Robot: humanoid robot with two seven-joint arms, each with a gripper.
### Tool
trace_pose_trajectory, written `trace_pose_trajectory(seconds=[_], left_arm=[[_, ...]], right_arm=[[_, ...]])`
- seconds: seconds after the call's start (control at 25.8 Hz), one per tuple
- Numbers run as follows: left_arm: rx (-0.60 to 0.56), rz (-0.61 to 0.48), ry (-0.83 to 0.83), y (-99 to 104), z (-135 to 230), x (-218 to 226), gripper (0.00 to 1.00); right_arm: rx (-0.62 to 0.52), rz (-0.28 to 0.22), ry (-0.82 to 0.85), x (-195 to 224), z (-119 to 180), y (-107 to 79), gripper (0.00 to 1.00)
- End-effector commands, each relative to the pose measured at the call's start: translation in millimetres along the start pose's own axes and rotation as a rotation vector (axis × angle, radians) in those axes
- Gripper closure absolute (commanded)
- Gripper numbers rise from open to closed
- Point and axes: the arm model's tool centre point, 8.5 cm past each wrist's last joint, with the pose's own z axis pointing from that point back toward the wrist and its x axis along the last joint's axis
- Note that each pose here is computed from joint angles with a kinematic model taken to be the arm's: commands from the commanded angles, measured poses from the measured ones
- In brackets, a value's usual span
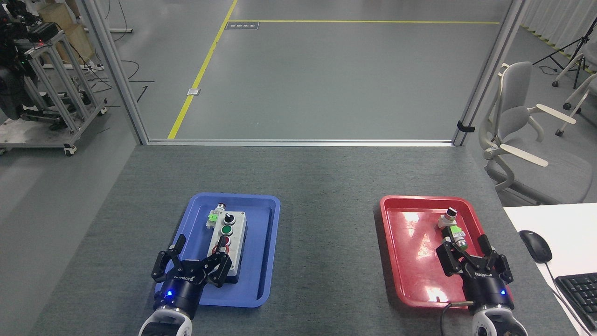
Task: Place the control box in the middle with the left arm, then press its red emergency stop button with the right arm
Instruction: 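Pull the gripped control box toward the robot within the blue tray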
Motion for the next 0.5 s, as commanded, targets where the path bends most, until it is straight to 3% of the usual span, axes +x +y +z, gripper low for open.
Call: trace_pose_trajectory(seconds=[0.0, 0.12, 0.46], left_arm=[[-0.015, -0.057, -0.019, 1, -1, 9, 0.0], [-0.012, -0.125, -0.012, 1, -1, 18, 0.0], [-0.057, -0.092, 0.016, -19, 1, 39, 0.0]], right_arm=[[-0.003, 0.005, 0.0, -2, 0, -1.4, 0.0], [-0.004, 0.01, 0.0, -3, 0, -3.0, 0.0], [0.0, 0.009, 0.001, -2, 1, -1.2, 0.0]])
